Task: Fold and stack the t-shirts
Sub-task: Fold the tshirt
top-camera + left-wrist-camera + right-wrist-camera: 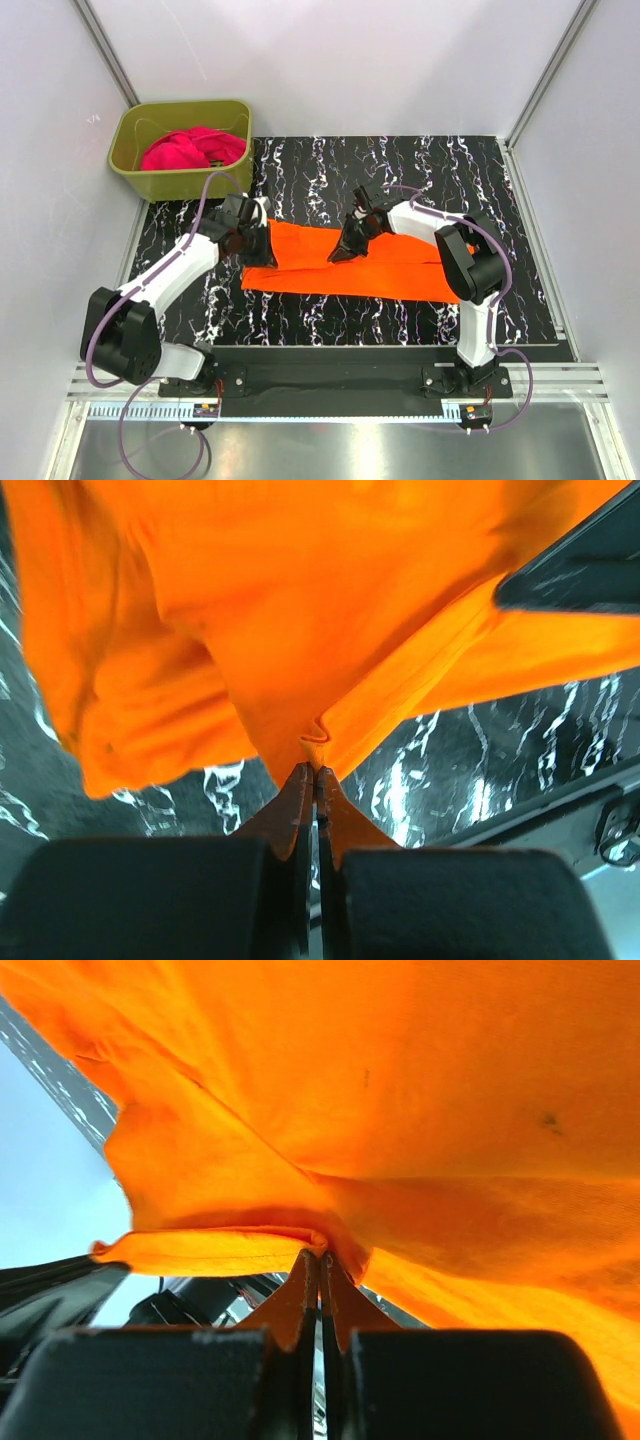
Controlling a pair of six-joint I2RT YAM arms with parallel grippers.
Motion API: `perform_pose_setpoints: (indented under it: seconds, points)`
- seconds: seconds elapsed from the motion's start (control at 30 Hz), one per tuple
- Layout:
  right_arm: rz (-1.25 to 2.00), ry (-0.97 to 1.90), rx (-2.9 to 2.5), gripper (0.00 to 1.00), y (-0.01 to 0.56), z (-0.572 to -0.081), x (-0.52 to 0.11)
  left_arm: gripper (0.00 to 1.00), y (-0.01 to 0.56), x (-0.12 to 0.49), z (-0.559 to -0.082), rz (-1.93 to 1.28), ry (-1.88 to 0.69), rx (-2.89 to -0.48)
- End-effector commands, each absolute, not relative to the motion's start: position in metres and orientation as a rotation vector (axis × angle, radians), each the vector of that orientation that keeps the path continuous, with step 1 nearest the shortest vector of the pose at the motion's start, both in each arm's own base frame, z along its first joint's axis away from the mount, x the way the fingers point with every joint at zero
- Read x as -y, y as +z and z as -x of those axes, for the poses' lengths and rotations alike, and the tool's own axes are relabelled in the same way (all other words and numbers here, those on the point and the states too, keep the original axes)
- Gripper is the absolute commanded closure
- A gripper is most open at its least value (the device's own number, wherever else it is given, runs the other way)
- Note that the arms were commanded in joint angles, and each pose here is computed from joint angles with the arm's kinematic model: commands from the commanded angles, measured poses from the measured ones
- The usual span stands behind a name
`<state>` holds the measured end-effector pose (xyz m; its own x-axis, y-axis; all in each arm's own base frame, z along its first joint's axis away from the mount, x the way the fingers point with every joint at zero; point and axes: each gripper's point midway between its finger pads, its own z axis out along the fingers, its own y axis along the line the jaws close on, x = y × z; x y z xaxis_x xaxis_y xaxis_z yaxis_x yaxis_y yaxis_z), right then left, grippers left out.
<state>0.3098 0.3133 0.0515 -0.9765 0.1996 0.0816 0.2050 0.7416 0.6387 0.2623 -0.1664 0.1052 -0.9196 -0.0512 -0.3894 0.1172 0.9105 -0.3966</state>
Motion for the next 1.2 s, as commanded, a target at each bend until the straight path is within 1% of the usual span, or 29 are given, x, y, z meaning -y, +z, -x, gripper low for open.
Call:
perform_pose_setpoints:
  seconds: [0.0, 0.03, 0.07, 0.1, 0.13, 0.17, 0.2, 0.27, 0.3, 0.4, 0.47, 0.5, 0.53, 0.57, 0.6, 0.63, 0.67, 0.73, 0.77, 0.8, 0.9, 0.93, 1.0, 1.07, 1.13, 1.17]
  points:
    - [0.264, -1.157, 2.95, 0.98, 0.072, -0.307, -0.315, 1.0, 0.105, 0.173, -0.255, -0.034, -0.639, -2.673]
    - [0.264, -1.146, 2.95, 0.98, 0.07, -0.305, -0.313, 1.0, 0.102, 0.173, -0.253, -0.035, -0.638, -2.681]
    - [0.249, -1.148, 2.957, 0.94, 0.07, -0.305, -0.312, 0.96, 0.099, 0.172, -0.252, -0.033, -0.633, -2.691]
    - [0.244, -1.143, 2.957, 0.92, 0.069, -0.303, -0.311, 0.91, 0.099, 0.171, -0.251, -0.027, -0.63, -2.694]
    - [0.237, -1.143, 2.955, 0.87, 0.069, -0.301, -0.31, 0.83, 0.098, 0.17, -0.25, -0.025, -0.621, -2.694]
    - [0.211, -1.146, 2.956, 0.75, 0.07, -0.299, -0.309, 0.62, 0.1, 0.166, -0.249, -0.014, -0.597, -2.681]
    - [0.193, -1.15, 2.965, 0.69, 0.071, -0.298, -0.308, 0.56, 0.103, 0.164, -0.25, -0.012, -0.589, -2.667]
    - [0.142, -1.161, 2.996, 0.59, 0.081, -0.297, -0.302, 0.49, 0.114, 0.159, -0.252, -0.029, -0.562, -2.63]
    - [0.14, -1.138, 3.03, 0.47, 0.083, -0.299, -0.296, 0.43, 0.127, 0.154, -0.256, -0.048, -0.526, -2.581]
    - [0.117, -1.046, 3.17, 0.24, 0.097, -0.306, -0.265, 0.34, 0.144, 0.151, -0.267, -0.1, -0.492, -2.522]
    - [0.168, -0.983, 3.239, 0.2, 0.107, -0.314, -0.235, 0.34, 0.153, 0.155, -0.28, -0.126, -0.497, -2.5]
    - [0.212, -0.944, 3.273, 0.2, 0.107, -0.32, -0.22, 0.34, 0.143, 0.158, -0.287, -0.147, -0.488, -2.54]
    - [0.261, -0.894, 3.289, 0.19, 0.106, -0.322, -0.205, 0.36, 0.15, 0.162, -0.299, -0.153, -0.497, -2.525]
    - [0.384, -0.858, 3.319, 0.19, 0.11, -0.334, -0.179, 0.37, 0.15, 0.166, -0.306, -0.157, -0.505, -2.529]
    - [0.47, -0.806, 3.328, 0.2, 0.107, -0.337, -0.161, 0.38, 0.136, 0.17, -0.315, -0.165, -0.502, -2.561]
    - [0.555, -0.775, 3.322, 0.21, 0.106, -0.34, -0.146, 0.41, 0.141, 0.174, -0.328, -0.162, -0.51, -2.545]
    - [0.721, -0.752, 3.313, 0.23, 0.106, -0.349, -0.119, 0.42, 0.139, 0.176, -0.336, -0.164, -0.513, -2.546]
    - [0.87, -0.664, 3.312, 0.26, 0.101, -0.353, -0.09, 0.45, 0.129, 0.179, -0.357, -0.152, -0.491, -2.561]
    - [0.924, -0.623, 3.311, 0.31, 0.098, -0.354, -0.078, 0.47, 0.124, 0.178, -0.362, -0.144, -0.481, -2.573]
    - [1.005, -0.556, 3.321, 0.33, 0.096, -0.359, -0.059, 0.49, 0.113, 0.177, -0.37, -0.13, -0.457, -2.588]
    - [1.126, -0.424, 3.322, 0.45, 0.089, -0.367, -0.023, 0.54, 0.098, 0.169, -0.386, -0.075, -0.408, -2.611]
    - [1.13, -0.402, 3.324, 0.52, 0.087, -0.369, -0.017, 0.55, 0.094, 0.162, -0.389, -0.045, -0.393, -2.619]
    - [1.156, -0.359, 3.31, 0.6, 0.079, -0.374, -0.006, 0.56, 0.083, 0.16, -0.393, -0.016, -0.402, -2.635]
    - [1.176, -0.307, 3.281, 0.65, 0.066, -0.377, 0.007, 0.56, 0.077, 0.154, -0.396, 0.01, -0.401, -2.649]
    - [1.206, -0.252, 3.278, 0.67, 0.06, -0.384, 0.018, 0.56, 0.07, 0.153, -0.398, 0.02, -0.402, -2.66]
    - [1.216, -0.227, 3.252, 0.7, 0.05, -0.384, 0.025, 0.56, 0.065, 0.153, -0.398, 0.028, -0.405, -2.669]
